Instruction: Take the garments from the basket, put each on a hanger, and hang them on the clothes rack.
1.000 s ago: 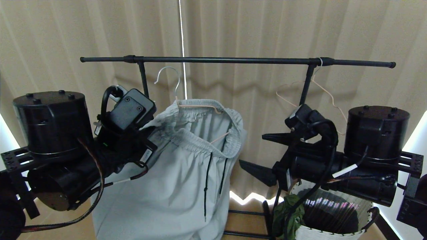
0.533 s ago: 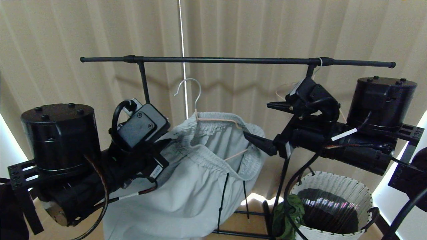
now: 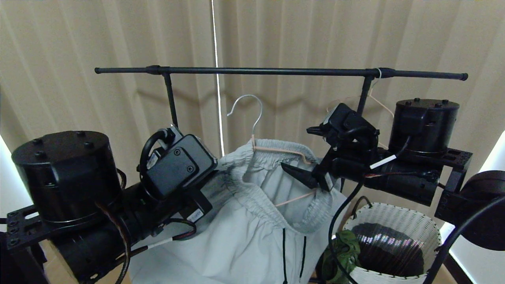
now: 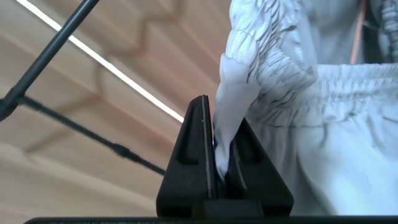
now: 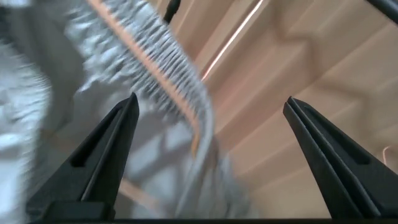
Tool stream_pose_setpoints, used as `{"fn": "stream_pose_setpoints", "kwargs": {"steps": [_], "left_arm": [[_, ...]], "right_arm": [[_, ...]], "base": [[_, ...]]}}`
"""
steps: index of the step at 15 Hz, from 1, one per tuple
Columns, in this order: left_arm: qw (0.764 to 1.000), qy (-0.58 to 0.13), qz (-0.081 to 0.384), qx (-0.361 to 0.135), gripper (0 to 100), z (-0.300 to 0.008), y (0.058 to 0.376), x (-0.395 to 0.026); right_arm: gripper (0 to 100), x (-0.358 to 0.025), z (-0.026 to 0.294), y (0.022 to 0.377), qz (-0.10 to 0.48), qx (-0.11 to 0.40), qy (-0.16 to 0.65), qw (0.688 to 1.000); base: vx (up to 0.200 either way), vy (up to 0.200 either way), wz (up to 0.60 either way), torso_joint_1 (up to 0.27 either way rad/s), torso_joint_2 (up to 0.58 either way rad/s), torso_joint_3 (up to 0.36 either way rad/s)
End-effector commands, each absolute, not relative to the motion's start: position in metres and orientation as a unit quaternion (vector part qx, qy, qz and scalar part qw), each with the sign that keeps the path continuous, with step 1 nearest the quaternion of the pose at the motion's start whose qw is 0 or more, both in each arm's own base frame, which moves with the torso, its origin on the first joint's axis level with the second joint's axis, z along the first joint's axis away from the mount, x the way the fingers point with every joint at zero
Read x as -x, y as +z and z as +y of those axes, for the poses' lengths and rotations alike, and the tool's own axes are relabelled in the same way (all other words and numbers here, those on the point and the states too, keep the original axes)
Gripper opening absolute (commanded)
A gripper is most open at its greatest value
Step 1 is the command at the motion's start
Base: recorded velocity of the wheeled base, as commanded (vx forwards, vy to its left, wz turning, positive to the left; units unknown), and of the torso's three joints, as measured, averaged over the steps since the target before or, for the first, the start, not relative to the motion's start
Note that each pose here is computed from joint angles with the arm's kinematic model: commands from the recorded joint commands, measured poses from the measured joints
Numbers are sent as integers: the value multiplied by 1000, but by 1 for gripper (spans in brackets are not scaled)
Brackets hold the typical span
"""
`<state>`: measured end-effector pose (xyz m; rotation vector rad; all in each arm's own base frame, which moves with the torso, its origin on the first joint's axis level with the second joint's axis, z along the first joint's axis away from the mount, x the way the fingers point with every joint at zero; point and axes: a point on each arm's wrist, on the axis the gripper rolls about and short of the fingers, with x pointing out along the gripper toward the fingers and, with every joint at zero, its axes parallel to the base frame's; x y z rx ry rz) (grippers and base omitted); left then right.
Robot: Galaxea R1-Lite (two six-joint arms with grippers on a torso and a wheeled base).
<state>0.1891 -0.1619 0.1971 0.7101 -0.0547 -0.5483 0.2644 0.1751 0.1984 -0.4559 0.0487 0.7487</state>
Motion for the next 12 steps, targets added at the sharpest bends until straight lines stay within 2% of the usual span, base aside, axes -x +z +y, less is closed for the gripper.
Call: {"fn": "stream_pose_setpoints", "kwargs": {"steps": [1, 7, 8, 12], "left_arm": [[898, -275, -29, -343, 0, -166, 196, -186], [898, -275, -34, -341, 0, -167, 199, -186], [898, -275, -34, -341, 0, -167, 199, -185], [898, -275, -35, -341, 0, -167, 200, -186]], "right_arm": [[100, -266, 181, 193, 29, 222, 370, 902], [100, -266, 185, 190, 31, 223, 374, 900], [0, -266, 185, 190, 31, 223, 375, 899], [0, -266, 185, 191, 30, 223, 375, 899]], "base": [[0, 0, 0, 0, 0, 0], [0, 0, 0, 0, 0, 0], [0, 0, 0, 0, 0, 0], [0, 0, 0, 0, 0, 0]]}}
